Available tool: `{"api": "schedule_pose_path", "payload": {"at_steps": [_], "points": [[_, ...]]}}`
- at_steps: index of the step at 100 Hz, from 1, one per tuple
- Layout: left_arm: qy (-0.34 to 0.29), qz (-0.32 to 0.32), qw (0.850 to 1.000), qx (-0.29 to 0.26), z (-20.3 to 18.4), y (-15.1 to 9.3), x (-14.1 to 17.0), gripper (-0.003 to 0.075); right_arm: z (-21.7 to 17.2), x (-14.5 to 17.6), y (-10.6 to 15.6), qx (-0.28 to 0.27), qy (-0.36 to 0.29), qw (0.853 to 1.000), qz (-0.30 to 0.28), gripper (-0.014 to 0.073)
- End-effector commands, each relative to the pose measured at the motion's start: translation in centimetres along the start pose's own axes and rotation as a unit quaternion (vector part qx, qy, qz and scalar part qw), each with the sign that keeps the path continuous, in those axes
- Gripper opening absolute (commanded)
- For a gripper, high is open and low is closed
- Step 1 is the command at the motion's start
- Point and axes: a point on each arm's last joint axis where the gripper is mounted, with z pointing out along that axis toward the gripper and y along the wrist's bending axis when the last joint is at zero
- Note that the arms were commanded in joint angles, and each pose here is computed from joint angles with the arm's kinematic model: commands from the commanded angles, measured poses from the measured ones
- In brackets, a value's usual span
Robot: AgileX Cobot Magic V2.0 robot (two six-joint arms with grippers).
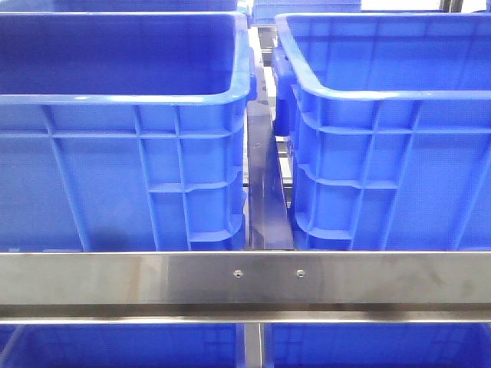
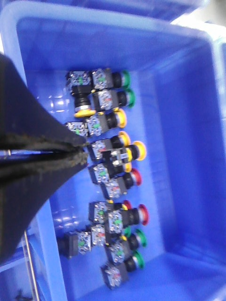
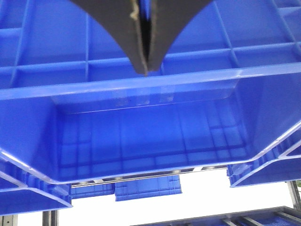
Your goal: Pick red and yellow buttons and place in box
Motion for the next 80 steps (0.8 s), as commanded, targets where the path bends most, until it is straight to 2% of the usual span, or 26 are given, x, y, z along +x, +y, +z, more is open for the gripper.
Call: {"api": "schedule_pose_path", "payload": {"at_steps": [1, 25, 35, 44, 66, 73, 80], "points": [[-0.028, -0.006, 1.000, 0.003, 0.6, 0.0, -1.7, -0.0019, -0.3, -1.6, 0.2, -0.009, -0.064, 0.998, -0.005, -0.0068], [-0.005, -0.008, 1.000, 0.003, 2.5, 0.1, -1.8, -0.0018, -0.3, -1.6, 0.2, -0.009, -0.064, 0.998, -0.005, -0.0068], [0.004, -0.008, 1.000, 0.004, 3.0, 0.2, -1.7, 0.0015, -0.3, -1.6, 0.2, -0.009, -0.064, 0.998, -0.005, -0.0068], [0.006, -0.008, 1.000, 0.004, 3.1, 0.2, -1.7, 0.0120, -0.3, -1.6, 0.2, -0.009, -0.064, 0.998, -0.005, -0.0068], [0.006, -0.007, 1.000, 0.003, 3.1, 0.2, -1.7, 0.0488, -0.3, -1.6, 0.2, -0.009, -0.064, 0.998, -0.005, -0.0068], [0.004, -0.007, 1.000, 0.003, 3.1, 0.2, -1.8, 0.0533, -0.3, -1.6, 0.2, -0.009, -0.064, 0.998, -0.005, -0.0068], [0.003, -0.007, 1.000, 0.003, 3.1, 0.2, -1.8, 0.0536, -0.3, -1.6, 0.2, -0.009, -0.064, 0.998, -0.005, -0.0068]]}}
